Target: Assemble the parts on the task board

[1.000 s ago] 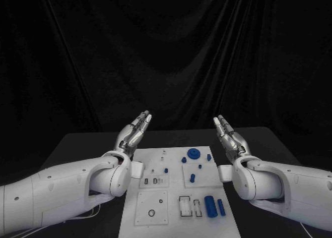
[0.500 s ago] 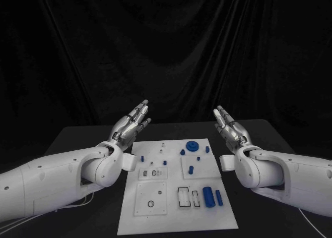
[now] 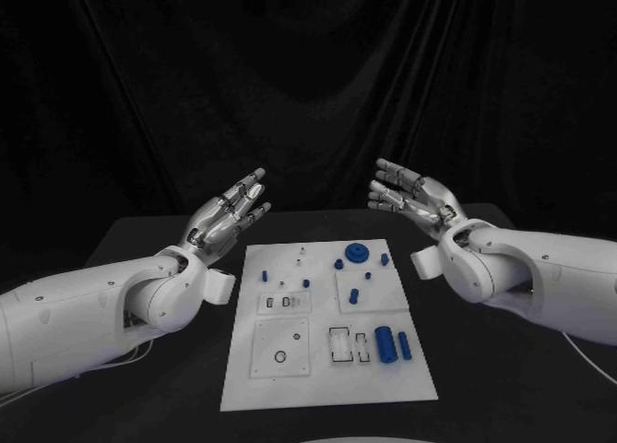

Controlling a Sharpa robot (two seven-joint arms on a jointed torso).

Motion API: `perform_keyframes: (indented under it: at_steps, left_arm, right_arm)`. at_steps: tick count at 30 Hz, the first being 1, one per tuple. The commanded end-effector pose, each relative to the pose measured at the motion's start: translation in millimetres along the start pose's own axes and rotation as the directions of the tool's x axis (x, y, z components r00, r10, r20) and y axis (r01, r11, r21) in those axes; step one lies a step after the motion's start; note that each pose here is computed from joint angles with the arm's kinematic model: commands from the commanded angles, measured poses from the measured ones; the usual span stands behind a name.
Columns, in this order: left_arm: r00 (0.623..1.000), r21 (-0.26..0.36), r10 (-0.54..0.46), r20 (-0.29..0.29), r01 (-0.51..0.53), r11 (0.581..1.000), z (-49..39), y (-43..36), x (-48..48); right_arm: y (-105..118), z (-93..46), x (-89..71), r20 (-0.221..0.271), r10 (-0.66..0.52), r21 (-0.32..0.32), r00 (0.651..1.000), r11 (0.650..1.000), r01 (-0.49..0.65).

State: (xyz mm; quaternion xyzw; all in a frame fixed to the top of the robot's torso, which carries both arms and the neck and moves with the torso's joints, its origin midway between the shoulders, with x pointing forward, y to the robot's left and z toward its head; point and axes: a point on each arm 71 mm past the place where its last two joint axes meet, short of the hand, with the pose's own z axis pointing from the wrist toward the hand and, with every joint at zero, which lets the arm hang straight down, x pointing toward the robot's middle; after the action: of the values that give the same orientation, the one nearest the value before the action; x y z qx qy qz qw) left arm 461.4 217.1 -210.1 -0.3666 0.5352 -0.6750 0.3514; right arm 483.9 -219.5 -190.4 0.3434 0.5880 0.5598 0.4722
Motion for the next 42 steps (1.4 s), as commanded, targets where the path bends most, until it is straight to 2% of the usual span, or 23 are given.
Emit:
perform_keyframes:
  at_steps: [1, 2, 4, 6, 7, 8, 9, 10, 13, 16, 17, 25, 26, 29, 35, 42]
  left_arm:
    - [0.998, 0.014, 0.017, -0.057, -0.016, 1.000, -2.5, -4.0, 3.6]
    - [0.998, 0.011, 0.019, -0.056, -0.018, 1.000, -3.4, -4.5, 3.0]
    - [0.998, 0.010, 0.024, -0.051, -0.023, 1.000, -5.2, -6.0, 1.8]
    - [0.999, 0.017, 0.035, -0.038, -0.034, 0.999, -7.0, -8.2, 0.7]
    - [0.999, 0.020, 0.039, -0.032, -0.039, 0.999, -7.5, -9.0, 0.4]
    - [0.999, 0.021, 0.042, -0.029, -0.041, 0.999, -7.7, -9.4, 0.2]
    - [0.999, 0.022, 0.045, -0.026, -0.044, 0.999, -8.0, -9.9, 0.0]
    - [0.999, 0.023, 0.047, -0.024, -0.046, 0.999, -8.1, -10.2, -0.2]
    - [0.999, 0.020, 0.050, -0.021, -0.049, 0.999, -8.0, -10.8, -0.7]
    - [0.999, 0.020, 0.050, -0.020, -0.050, 0.999, -8.8, -11.4, -1.5]
    - [0.999, 0.020, 0.049, -0.021, -0.049, 0.999, -9.0, -11.6, -1.8]
    - [0.999, 0.011, 0.039, -0.031, -0.039, 0.999, -11.8, -12.0, -6.0]
    - [0.999, 0.011, 0.039, -0.031, -0.038, 0.999, -11.9, -12.0, -6.2]
    - [0.999, 0.007, 0.036, -0.033, -0.036, 0.999, -12.8, -11.9, -8.4]
    - [0.999, -0.006, 0.029, -0.043, -0.030, 1.000, -12.4, -10.5, -10.1]
    - [0.998, -0.015, 0.023, -0.051, -0.024, 1.000, -11.8, -9.6, -10.2]
  right_arm:
    - [4.4, 6.4, 7.6, -0.181, -0.204, 0.059, 0.962, 0.974, 0.218]
    - [6.9, 8.8, 7.7, -0.201, -0.241, 0.064, 0.949, 0.964, 0.258]
    - [13.0, 14.6, 9.0, -0.255, -0.349, 0.064, 0.902, 0.924, 0.376]
    - [21.1, 22.4, 12.1, -0.322, -0.499, 0.036, 0.804, 0.843, 0.537]
    - [25.0, 26.0, 13.7, -0.347, -0.566, 0.013, 0.748, 0.795, 0.607]
    - [27.3, 28.1, 14.7, -0.358, -0.605, -0.004, 0.711, 0.763, 0.647]
    - [30.9, 31.6, 16.6, -0.372, -0.670, -0.037, 0.642, 0.702, 0.711]
    - [33.4, 34.2, 18.1, -0.377, -0.718, -0.065, 0.584, 0.650, 0.757]
    - [40.7, 44.0, 24.6, -0.359, -0.852, -0.170, 0.381, 0.461, 0.871]
    - [44.4, 53.8, 32.4, -0.323, -0.915, -0.249, 0.242, 0.329, 0.911]
    - [44.7, 56.5, 34.4, -0.313, -0.925, -0.266, 0.213, 0.301, 0.916]
    - [33.1, 68.2, 50.3, -0.246, -0.969, -0.353, 0.034, 0.123, 0.928]
    - [32.6, 68.4, 50.8, -0.244, -0.969, -0.354, 0.030, 0.118, 0.928]
    - [25.5, 70.2, 56.7, -0.213, -0.977, -0.365, -0.010, 0.070, 0.928]
    - [11.3, 73.9, 65.3, -0.186, -0.982, -0.361, -0.028, 0.042, 0.931]
    - [-1.7, 75.9, 70.7, -0.200, -0.979, -0.364, -0.038, 0.038, 0.931]
